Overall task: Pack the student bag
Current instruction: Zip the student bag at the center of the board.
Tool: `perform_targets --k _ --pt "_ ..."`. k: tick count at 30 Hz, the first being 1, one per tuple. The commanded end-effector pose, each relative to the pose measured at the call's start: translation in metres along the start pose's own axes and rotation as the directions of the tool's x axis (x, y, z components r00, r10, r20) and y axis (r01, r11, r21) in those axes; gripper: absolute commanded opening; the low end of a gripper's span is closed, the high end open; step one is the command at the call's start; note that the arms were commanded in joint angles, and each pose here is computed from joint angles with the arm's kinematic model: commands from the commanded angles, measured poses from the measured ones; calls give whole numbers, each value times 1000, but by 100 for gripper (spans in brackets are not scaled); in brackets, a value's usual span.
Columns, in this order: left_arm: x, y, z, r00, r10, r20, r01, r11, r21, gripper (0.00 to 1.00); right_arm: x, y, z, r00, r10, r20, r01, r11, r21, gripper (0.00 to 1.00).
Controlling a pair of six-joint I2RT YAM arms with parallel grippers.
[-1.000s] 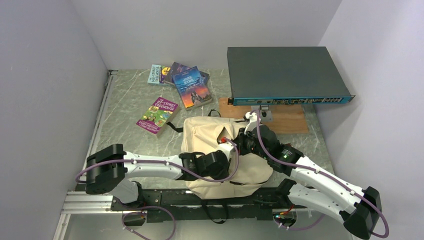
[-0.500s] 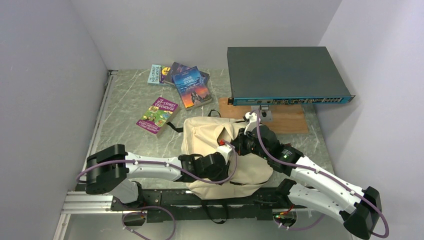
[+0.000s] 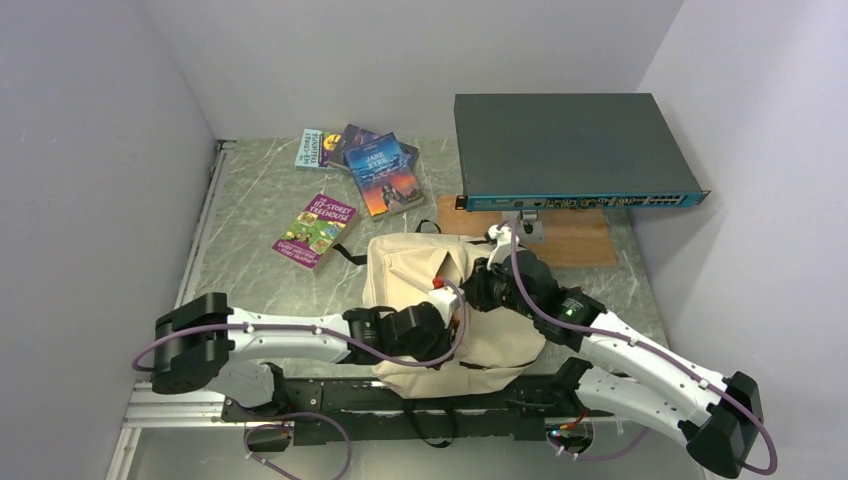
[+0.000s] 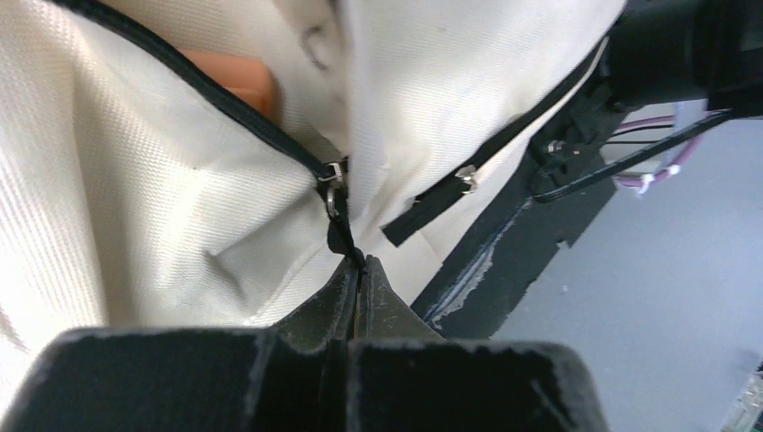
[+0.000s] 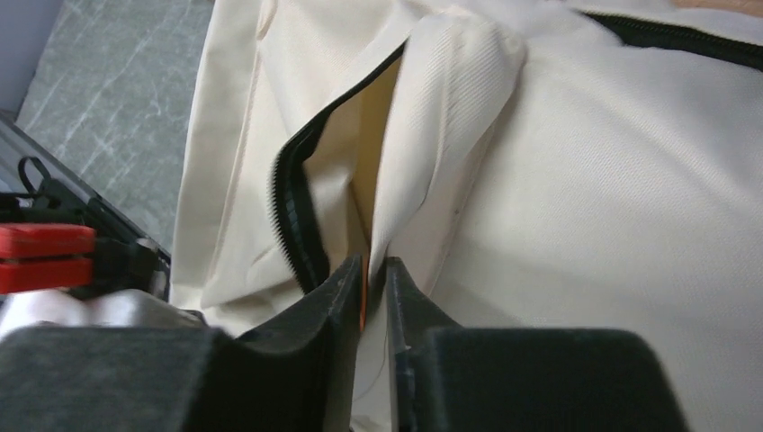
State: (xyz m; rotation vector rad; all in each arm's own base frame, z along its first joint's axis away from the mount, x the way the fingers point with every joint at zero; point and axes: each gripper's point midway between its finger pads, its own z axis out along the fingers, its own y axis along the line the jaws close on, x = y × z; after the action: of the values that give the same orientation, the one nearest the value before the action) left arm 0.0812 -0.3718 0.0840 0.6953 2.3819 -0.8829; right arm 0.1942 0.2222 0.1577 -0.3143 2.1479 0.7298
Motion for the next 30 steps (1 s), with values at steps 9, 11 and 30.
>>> perform_targets --k 9,11,30 --pt "-27 -42 -24 991 -118 68 95 956 277 0 34 17 -25 992 13 -125 -24 996 -89 45" --pt "-34 -39 -28 983 -166 73 135 939 316 0 40 17 -33 990 35 -134 -48 995 -89 46" --pt "-53 -50 -45 931 -361 49 263 760 595 0 86 11 -5 991 -48 -121 65 988 137 48"
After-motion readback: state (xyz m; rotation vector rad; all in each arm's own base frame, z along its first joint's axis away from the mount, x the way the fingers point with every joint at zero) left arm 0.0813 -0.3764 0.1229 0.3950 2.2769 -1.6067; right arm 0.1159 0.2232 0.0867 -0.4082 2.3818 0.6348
